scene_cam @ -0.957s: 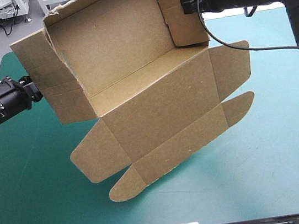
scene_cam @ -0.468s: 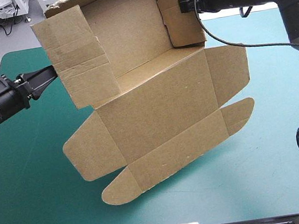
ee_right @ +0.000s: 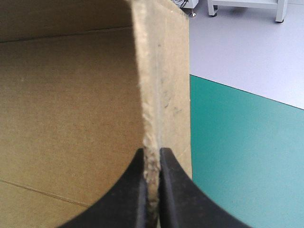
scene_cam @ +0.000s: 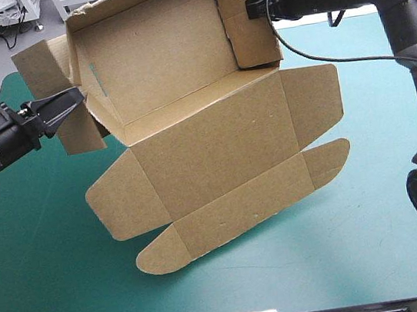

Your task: Fold the box

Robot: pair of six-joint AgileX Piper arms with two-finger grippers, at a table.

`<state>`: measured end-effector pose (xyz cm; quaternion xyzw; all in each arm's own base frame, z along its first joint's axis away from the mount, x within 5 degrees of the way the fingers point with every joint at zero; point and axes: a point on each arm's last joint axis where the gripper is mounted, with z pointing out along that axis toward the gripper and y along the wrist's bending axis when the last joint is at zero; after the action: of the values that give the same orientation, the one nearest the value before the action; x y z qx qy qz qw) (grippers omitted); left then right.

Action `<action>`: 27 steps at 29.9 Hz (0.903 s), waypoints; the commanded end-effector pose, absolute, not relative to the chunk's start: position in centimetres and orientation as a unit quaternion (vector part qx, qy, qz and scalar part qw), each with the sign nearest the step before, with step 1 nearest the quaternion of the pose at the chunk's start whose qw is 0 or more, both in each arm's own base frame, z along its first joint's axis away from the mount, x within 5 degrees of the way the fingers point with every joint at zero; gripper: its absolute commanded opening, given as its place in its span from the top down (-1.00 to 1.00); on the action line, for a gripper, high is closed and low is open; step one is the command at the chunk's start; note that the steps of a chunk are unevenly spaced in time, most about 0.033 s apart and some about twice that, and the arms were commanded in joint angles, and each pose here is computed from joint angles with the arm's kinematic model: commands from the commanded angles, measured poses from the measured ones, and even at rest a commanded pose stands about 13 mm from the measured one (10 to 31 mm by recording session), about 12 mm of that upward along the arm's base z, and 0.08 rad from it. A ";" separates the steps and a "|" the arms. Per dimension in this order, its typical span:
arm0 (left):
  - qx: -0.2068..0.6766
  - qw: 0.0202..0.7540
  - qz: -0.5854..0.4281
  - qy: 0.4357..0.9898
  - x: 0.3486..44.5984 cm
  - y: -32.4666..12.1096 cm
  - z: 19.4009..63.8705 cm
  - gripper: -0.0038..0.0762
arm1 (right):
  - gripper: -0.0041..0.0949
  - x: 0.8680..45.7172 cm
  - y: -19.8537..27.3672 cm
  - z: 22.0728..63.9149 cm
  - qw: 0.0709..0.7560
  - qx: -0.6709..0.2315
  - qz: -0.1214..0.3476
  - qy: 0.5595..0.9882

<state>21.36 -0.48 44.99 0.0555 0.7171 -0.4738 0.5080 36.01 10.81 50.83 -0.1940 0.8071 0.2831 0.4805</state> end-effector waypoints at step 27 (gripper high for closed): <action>-0.088 0.709 -0.370 0.593 24.2 3.5 48.8 0.88 | 0.93 32.9 10.4 53.9 0.513 -0.207 0.286 0.783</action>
<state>24.13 3.02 47.21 -0.0542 0.6402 -0.3527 0.6803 35.66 10.62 50.10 -0.2135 0.8276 0.2609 0.4489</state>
